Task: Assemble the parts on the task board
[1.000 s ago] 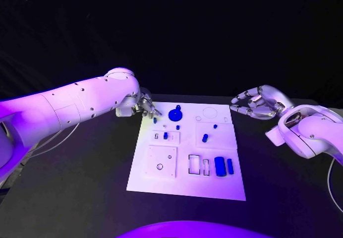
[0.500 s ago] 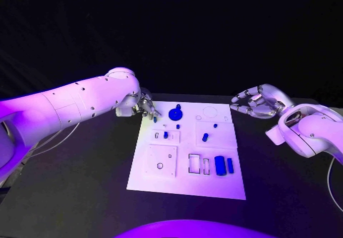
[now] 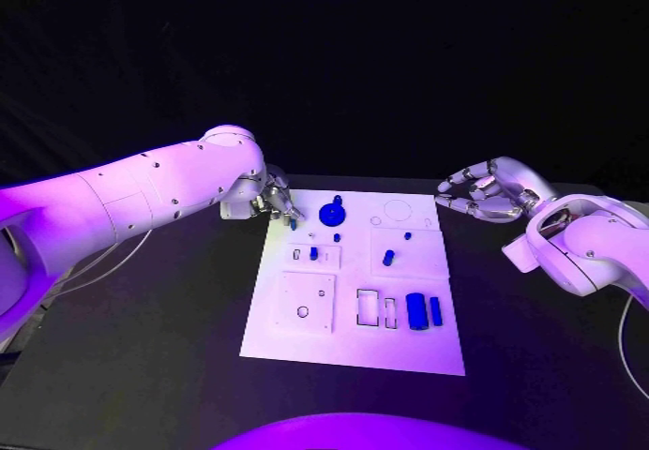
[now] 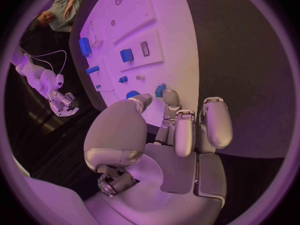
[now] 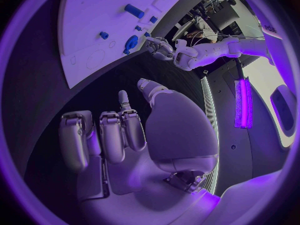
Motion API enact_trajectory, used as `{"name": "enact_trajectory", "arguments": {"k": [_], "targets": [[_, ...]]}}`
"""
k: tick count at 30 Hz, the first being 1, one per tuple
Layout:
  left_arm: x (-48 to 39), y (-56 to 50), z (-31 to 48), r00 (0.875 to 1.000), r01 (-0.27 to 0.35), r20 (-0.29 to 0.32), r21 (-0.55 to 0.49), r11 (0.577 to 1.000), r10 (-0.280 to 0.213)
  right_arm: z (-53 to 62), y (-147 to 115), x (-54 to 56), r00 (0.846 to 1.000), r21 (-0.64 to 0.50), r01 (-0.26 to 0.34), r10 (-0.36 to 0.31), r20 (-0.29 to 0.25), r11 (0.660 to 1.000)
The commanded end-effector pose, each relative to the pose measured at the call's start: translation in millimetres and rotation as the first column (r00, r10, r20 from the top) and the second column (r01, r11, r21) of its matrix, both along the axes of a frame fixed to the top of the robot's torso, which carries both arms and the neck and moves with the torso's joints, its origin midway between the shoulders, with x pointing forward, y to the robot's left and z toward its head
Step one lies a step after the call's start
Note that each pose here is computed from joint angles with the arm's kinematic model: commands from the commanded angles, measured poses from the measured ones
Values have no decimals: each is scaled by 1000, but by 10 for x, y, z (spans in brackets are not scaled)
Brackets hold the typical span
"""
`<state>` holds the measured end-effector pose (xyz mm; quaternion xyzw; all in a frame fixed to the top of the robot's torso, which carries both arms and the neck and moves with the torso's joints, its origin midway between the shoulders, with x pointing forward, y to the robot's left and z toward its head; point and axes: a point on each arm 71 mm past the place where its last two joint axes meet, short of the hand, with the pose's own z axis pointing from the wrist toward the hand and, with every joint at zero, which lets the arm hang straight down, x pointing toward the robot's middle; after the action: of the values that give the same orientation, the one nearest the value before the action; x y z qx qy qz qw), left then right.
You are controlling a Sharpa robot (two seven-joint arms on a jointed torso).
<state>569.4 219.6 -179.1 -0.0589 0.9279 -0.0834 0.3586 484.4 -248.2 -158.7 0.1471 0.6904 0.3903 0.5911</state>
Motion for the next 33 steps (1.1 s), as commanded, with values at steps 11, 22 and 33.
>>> {"name": "enact_trajectory", "arguments": {"k": [11, 22, 33], "targets": [[-13, -18, -9, 1000, 8, -24, -21, 1000, -8, -7, 17, -4, 1000, -4, -17, 17, -3, 1000], [-13, -18, -8, 1000, 5, -22, -26, 1000, -6, -7, 20, -5, 1000, -3, -18, 18, -1, 1000], [-21, 19, 6, 1000, -19, -7, -63, 998, 19, -6, 19, -5, 1000, -2, -19, 19, 0, 1000]]}}
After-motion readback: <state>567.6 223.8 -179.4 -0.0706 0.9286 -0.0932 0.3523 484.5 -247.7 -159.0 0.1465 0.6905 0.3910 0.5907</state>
